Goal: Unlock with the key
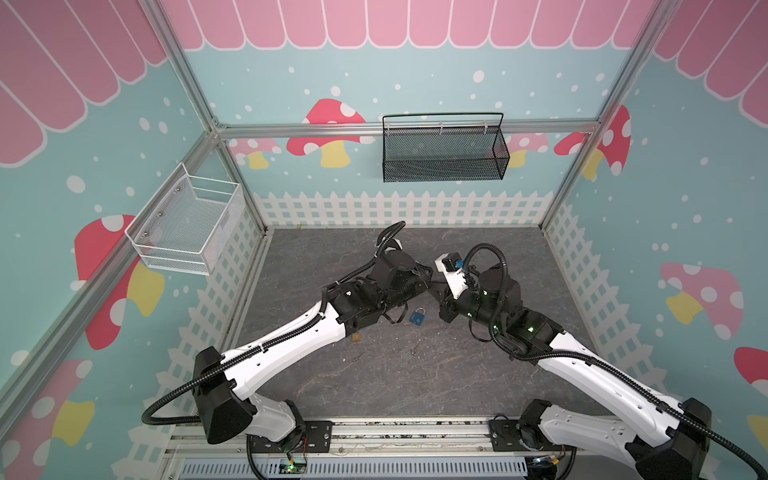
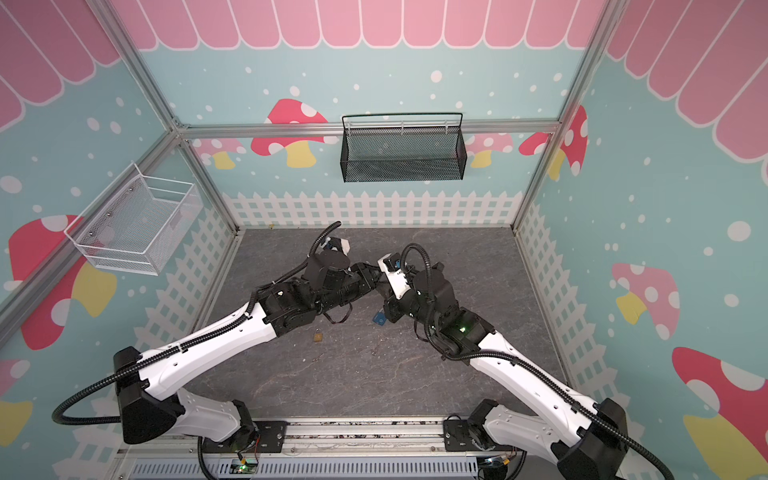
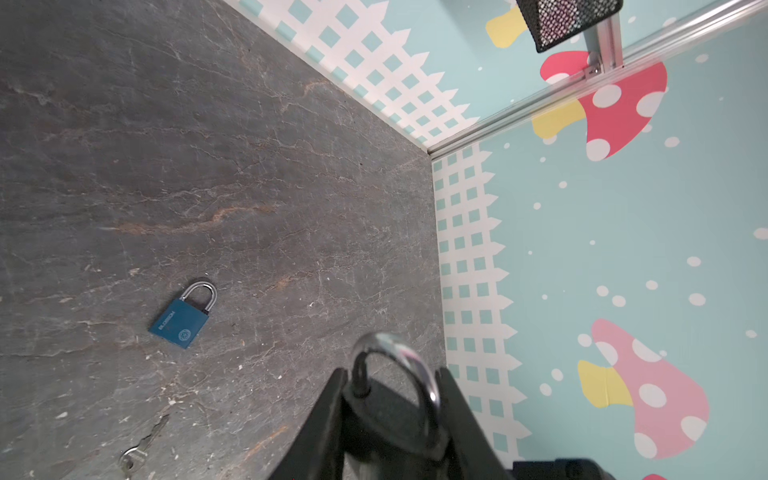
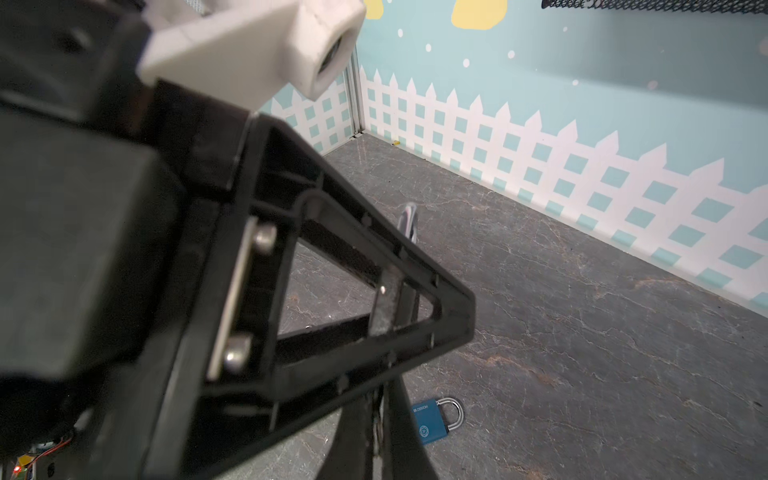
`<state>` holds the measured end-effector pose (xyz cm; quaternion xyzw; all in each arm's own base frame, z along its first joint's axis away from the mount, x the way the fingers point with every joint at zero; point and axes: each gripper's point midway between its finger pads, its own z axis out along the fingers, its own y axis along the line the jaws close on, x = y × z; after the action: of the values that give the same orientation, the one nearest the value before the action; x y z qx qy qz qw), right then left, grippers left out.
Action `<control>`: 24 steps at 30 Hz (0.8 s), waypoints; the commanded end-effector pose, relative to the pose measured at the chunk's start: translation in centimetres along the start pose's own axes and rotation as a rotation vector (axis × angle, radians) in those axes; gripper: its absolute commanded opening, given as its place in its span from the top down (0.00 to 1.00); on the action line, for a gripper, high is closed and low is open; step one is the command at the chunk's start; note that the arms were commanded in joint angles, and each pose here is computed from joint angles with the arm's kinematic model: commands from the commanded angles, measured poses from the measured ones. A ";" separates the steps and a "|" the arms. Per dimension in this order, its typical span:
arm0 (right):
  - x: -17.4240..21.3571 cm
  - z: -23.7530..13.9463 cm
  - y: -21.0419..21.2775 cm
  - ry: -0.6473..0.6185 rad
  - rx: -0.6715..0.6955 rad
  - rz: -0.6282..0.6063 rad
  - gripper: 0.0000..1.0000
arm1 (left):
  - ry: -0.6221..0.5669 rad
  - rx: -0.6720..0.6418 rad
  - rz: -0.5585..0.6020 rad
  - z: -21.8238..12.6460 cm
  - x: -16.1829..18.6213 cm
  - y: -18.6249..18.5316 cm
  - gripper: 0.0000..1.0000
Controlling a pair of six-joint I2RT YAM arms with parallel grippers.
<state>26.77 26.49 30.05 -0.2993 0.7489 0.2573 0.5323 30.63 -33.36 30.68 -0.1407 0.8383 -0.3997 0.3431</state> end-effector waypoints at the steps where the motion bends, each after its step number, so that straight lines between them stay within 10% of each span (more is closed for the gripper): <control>1: -1.5 -0.2 0.4 -0.036 -0.006 -0.037 1.00 | 0.017 0.017 -0.024 0.6 0.4 -0.1 0.73; 7: -2.0 -0.3 0.5 -0.051 -0.011 -0.036 1.00 | 0.016 0.033 -0.033 0.3 0.3 -0.4 0.78; 15: -3.3 -1.5 1.9 -0.115 -0.098 0.016 1.00 | -0.025 0.066 -0.066 -0.5 -0.4 0.1 0.55; 24: -2.7 -1.3 2.9 -0.116 -0.168 0.088 1.00 | -0.062 0.125 -0.062 -1.4 -1.2 -0.5 0.62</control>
<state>25.37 27.65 31.31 -0.2974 0.7323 0.3215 0.5215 30.30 -32.84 31.10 -0.1520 0.8122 -0.4420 0.3491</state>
